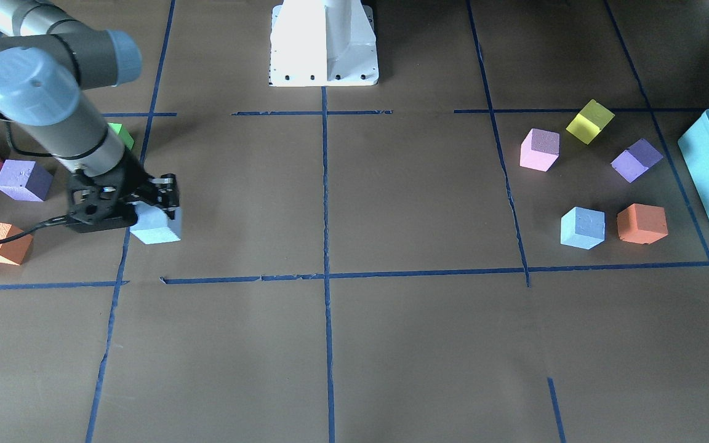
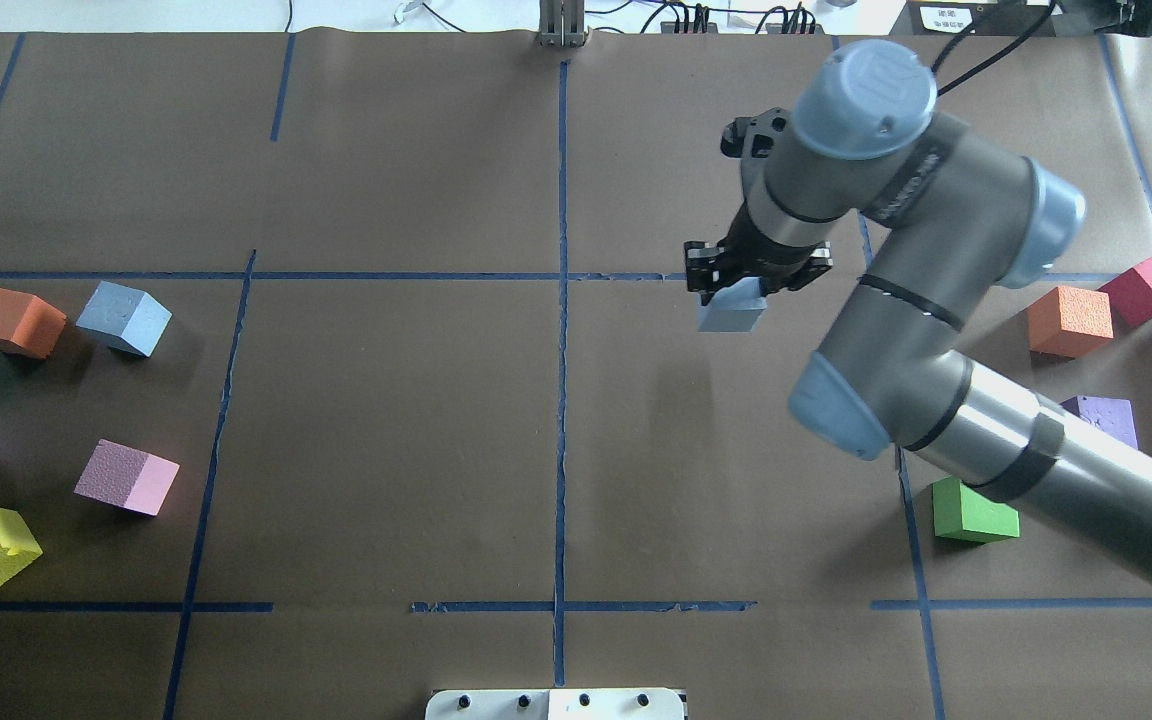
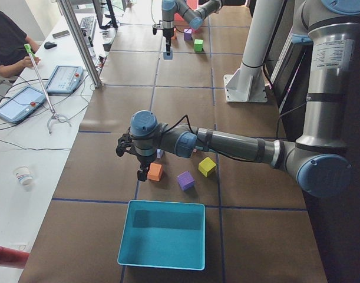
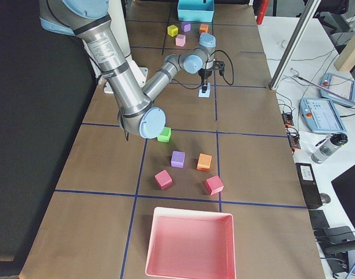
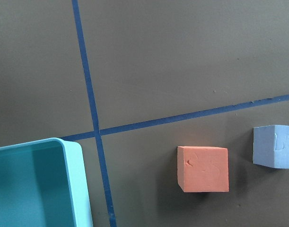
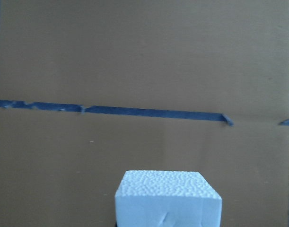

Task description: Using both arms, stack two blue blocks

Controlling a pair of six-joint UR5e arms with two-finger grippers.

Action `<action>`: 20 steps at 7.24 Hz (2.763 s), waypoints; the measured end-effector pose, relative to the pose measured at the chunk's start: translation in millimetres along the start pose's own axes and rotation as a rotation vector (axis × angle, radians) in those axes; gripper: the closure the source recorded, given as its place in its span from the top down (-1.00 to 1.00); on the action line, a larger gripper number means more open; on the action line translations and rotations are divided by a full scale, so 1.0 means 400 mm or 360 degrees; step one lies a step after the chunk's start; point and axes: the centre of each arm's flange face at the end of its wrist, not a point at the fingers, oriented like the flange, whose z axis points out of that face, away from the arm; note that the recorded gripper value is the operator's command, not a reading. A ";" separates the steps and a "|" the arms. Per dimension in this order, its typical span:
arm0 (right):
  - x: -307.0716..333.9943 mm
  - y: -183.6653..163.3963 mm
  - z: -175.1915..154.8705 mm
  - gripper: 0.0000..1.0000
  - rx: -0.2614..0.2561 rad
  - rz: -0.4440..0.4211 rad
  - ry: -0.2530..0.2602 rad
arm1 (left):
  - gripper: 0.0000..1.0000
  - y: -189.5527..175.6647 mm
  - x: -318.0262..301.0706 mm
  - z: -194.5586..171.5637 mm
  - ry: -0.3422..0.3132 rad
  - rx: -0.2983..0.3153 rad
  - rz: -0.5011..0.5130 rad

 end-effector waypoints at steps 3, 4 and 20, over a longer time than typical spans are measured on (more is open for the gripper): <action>-0.333 0.097 0.114 -0.87 -0.0011 0.0171 0.0055 | 1.00 0.005 -0.008 0.007 -0.0001 -0.0007 -0.0008; -0.365 0.119 0.139 -0.79 -0.0007 0.0177 0.0077 | 1.00 0.006 -0.010 0.009 -0.0001 -0.0009 -0.0009; -0.279 0.030 0.002 0.99 0.0021 0.0132 0.0075 | 1.00 -0.117 0.323 0.059 0.0097 -0.0018 0.0047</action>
